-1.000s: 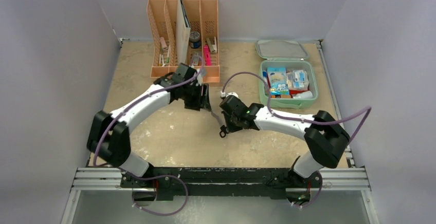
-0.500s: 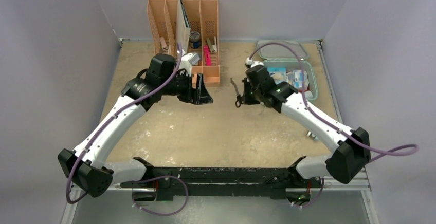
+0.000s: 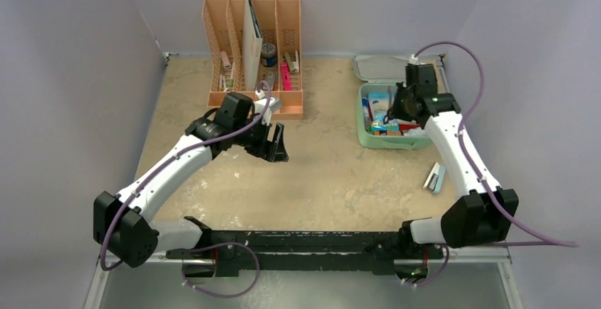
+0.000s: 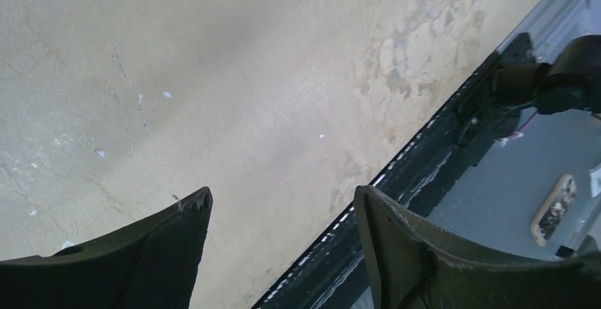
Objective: Organize the medicine kit
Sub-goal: Place the scissors in the medicine box.
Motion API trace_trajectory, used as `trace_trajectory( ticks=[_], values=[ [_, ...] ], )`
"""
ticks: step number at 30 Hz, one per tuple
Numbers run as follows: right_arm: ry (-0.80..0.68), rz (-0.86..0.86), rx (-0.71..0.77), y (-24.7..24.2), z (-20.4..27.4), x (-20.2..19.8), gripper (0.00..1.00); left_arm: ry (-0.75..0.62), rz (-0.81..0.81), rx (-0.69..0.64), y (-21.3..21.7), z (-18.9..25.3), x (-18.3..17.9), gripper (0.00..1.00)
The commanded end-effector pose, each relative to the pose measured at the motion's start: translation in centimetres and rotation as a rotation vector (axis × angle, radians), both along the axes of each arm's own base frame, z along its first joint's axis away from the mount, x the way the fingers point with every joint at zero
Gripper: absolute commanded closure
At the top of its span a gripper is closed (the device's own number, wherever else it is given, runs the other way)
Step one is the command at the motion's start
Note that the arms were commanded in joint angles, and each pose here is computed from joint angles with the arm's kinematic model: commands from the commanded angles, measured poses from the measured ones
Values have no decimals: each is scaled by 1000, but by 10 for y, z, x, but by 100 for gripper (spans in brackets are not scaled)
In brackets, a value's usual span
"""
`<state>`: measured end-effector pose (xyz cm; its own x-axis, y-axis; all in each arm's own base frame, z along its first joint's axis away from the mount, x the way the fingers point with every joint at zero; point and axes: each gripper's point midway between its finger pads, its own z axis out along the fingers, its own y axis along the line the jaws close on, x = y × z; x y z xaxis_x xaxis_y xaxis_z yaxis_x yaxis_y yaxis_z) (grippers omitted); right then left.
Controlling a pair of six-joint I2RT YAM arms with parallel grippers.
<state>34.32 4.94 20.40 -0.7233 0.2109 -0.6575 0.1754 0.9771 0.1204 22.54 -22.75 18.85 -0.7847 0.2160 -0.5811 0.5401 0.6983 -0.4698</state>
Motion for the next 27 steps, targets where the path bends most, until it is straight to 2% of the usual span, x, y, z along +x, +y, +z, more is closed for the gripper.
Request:
trace_trajectory(
  ticks=[1,12,21,27],
  values=[
    [4,-12,42,-27,-3,14,100,-59,-18,53,4,-16,12,27],
    [19,-83,130,-58,-24,42,100,-53,-25,114,15,-33,8,26],
    [-59,40,182,-46,-32,58,100,-36,-43,115,13,-36,5,26],
    [-20,58,220,-44,-47,73,100,-36,-33,137,17,-40,6,26]
  ],
)
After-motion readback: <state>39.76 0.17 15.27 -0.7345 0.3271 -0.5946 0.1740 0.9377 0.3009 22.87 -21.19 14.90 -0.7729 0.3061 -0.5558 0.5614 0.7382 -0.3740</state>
